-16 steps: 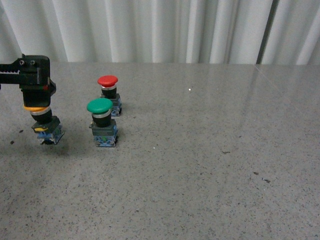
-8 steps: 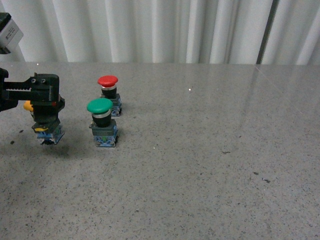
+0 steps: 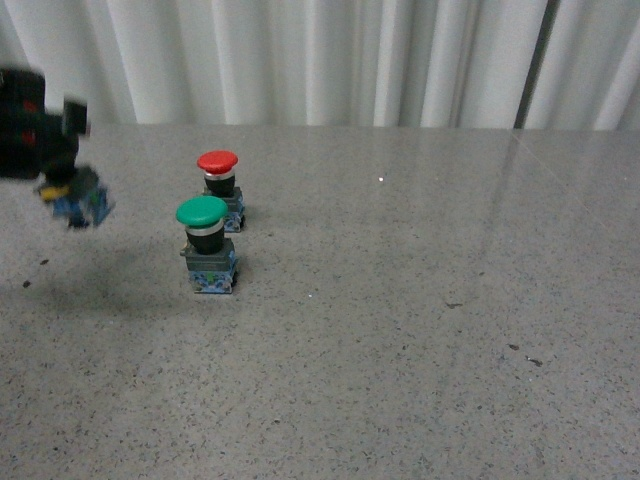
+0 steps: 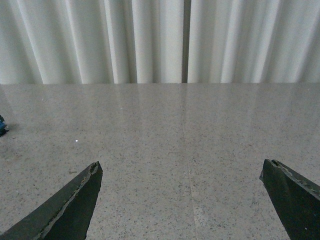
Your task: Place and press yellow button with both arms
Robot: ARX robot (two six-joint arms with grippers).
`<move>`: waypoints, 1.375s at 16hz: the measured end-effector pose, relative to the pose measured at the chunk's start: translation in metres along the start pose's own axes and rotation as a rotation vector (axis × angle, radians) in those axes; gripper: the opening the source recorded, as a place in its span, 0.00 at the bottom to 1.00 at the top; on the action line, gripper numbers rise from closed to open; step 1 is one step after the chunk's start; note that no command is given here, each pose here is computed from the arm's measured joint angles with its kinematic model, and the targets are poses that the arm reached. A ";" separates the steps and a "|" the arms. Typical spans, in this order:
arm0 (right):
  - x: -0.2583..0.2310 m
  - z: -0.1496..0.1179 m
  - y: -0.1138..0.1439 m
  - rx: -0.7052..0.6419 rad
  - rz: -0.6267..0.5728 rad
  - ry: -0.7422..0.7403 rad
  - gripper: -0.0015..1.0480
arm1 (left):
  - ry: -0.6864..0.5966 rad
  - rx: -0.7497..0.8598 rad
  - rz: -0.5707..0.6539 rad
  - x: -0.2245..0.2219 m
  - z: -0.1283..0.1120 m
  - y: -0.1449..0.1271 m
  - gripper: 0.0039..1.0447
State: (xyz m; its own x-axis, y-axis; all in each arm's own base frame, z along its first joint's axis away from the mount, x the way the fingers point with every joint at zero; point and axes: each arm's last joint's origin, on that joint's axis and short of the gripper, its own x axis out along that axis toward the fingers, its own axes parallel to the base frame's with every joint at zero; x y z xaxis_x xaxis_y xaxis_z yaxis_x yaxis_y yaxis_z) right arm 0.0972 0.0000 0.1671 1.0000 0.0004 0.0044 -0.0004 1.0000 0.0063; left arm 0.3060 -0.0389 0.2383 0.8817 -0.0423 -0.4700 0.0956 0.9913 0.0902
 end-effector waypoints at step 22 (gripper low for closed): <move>0.000 0.000 0.000 0.000 0.000 0.000 0.94 | 0.158 -0.064 -0.255 0.071 0.006 -0.215 0.39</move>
State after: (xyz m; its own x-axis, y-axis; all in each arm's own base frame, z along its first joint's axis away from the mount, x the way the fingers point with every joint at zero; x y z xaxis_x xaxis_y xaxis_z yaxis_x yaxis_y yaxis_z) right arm 0.0972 0.0000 0.1671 1.0000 0.0004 0.0044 -0.0004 1.0000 0.0063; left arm 0.3504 -0.2556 0.1909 0.7497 -0.2763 -0.6014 0.2711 0.9572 -0.1017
